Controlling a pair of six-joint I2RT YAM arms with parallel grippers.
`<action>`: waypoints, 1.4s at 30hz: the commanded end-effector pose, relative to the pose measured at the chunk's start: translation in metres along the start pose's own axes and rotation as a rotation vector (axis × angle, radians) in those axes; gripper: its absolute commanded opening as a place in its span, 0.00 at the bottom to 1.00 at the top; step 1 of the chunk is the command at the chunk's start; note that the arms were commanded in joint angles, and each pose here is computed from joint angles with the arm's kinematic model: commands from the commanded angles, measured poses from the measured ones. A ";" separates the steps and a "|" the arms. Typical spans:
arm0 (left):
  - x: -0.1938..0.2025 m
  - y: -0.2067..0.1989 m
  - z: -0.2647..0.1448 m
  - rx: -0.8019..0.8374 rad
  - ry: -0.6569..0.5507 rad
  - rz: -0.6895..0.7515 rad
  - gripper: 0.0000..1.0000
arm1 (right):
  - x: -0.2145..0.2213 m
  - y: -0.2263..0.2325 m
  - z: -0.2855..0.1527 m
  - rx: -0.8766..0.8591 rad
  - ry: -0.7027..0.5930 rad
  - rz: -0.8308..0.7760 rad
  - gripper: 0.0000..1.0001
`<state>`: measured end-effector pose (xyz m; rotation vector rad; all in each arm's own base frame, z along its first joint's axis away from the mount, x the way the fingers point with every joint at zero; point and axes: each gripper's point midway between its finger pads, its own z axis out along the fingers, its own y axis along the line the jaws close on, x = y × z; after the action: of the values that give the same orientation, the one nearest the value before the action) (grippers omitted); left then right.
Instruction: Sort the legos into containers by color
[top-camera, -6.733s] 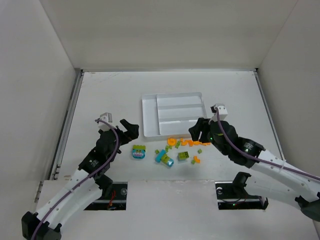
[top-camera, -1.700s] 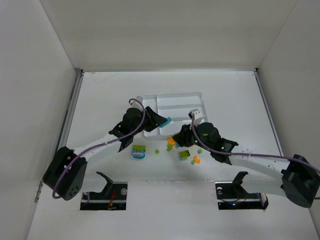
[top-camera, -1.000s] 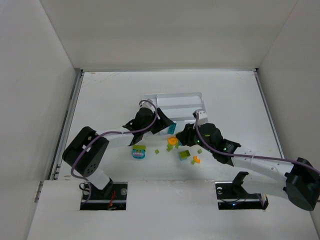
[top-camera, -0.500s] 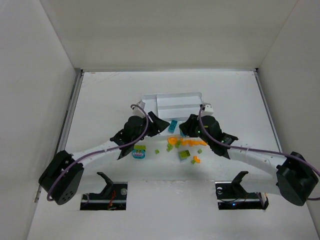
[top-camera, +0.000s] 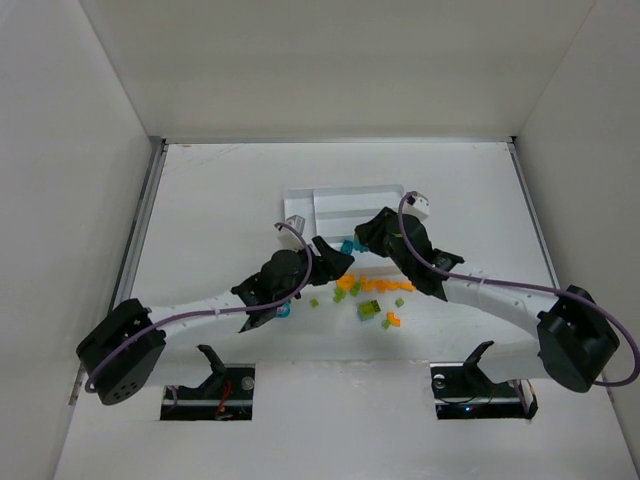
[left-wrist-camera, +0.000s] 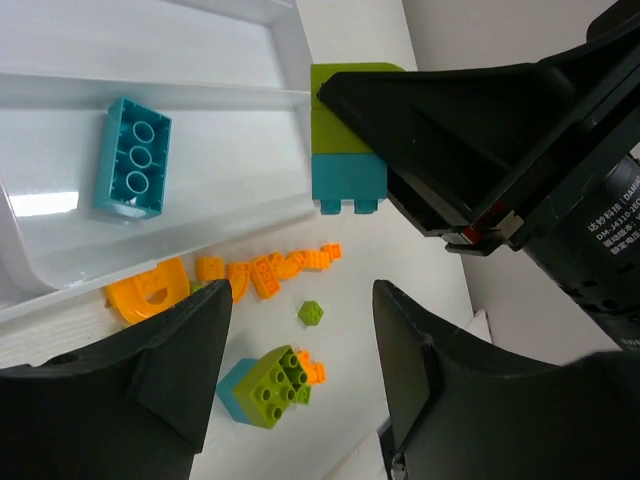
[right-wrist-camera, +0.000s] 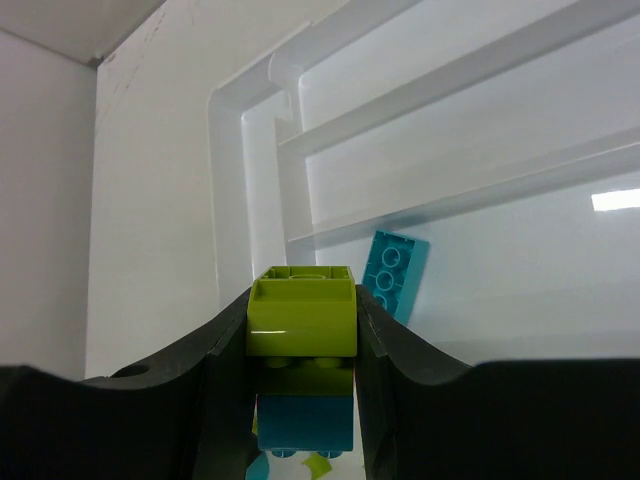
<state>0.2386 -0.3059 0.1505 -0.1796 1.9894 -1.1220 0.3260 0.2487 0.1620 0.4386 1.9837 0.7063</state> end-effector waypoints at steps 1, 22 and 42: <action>-0.025 -0.015 0.004 0.040 -0.156 0.033 0.56 | -0.016 0.024 -0.001 -0.023 -0.042 0.107 0.20; -0.024 -0.033 0.021 0.062 -0.301 0.108 0.51 | 0.002 0.036 -0.007 -0.068 0.030 0.263 0.19; -0.031 -0.036 0.025 0.011 -0.436 0.156 0.40 | 0.012 0.032 -0.008 -0.071 0.054 0.298 0.19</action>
<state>0.2582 -0.3260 0.1551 -0.1767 1.6910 -0.8823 0.3132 0.2694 0.1591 0.6820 2.0121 0.8947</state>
